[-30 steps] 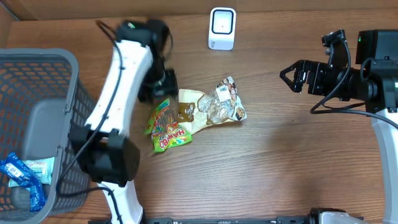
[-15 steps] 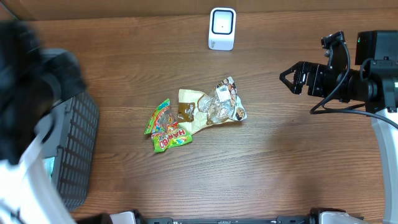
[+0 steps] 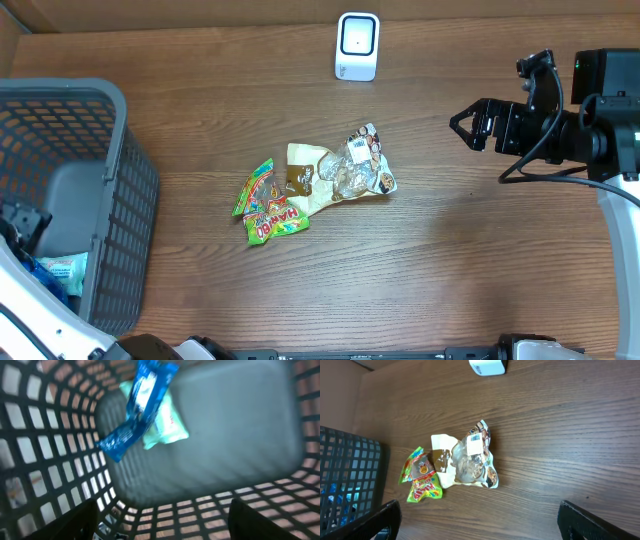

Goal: Scan the item barcode
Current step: 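Reach the left gripper into the basket and grasp the blue packet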

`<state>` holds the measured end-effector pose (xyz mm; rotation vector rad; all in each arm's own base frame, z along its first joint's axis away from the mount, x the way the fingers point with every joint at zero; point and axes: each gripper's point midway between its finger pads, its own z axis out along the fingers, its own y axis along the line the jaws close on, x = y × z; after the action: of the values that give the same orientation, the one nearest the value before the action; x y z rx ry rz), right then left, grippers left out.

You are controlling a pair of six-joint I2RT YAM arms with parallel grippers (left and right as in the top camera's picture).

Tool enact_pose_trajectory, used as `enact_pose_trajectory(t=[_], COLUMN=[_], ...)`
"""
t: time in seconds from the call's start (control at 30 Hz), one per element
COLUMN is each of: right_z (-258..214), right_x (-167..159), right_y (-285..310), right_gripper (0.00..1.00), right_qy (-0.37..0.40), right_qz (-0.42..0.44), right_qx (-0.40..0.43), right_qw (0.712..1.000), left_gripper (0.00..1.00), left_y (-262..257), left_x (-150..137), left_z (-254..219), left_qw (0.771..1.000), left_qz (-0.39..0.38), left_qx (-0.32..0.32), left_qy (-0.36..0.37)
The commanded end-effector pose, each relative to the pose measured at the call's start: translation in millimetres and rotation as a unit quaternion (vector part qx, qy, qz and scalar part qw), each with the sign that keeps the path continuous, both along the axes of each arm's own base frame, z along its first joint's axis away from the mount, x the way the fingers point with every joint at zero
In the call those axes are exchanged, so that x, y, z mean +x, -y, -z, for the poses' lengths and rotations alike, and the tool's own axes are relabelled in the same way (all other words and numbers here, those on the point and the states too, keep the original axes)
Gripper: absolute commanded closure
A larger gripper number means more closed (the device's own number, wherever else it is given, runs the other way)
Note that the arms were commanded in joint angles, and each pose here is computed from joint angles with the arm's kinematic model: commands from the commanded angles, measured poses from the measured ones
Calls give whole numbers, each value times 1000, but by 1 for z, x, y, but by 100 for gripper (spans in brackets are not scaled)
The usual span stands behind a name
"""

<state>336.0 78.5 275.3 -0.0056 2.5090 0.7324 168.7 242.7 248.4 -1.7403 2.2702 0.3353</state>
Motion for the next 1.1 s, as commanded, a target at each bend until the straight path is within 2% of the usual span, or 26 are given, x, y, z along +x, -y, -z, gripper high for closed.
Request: enact_pose_trajectory(t=[0.0,0.23,0.37,0.43,0.5,0.67,0.77,0.87,1.07], right_z=[-10,-9,-9,-9,-9,-9,-8,-8,-8], right_x=[4,3,3,3,3,4,4,4,4], right_y=[-1,-1,-1,-1,-1,-1,2,2,2], right_gripper=[0,0,0,0,0,0,0,0,0], right_qy=[20,18,17,17,17,19,18,18,18], right_qz=[-5,-5,-5,-5,-5,-4,0,0,0], right_qx=[-2,-2,-2,-2,-2,-3,-10,-10,-10], right_qw=[1000,1000,1000,1000,1000,1000,1000,1000,1000], left_gripper=[25,21,4,0,0,0,6,8,9], left_y=[-2,-13,-24,-31,-38,-70,-82,-85,-86], left_x=[-13,-25,-29,-30,-27,-8,0,3,-8], left_z=[25,74,94,106,115,128,134,152,184], left_qw=[1000,997,994,994,994,997,996,996,997], left_qz=[-26,-72,-104,-110,-112,-26,23,37,30], left_qx=[-13,-26,-16,-7,8,75,91,74,43], left_qy=[-11,-17,-5,1,9,15,1,-11,-61])
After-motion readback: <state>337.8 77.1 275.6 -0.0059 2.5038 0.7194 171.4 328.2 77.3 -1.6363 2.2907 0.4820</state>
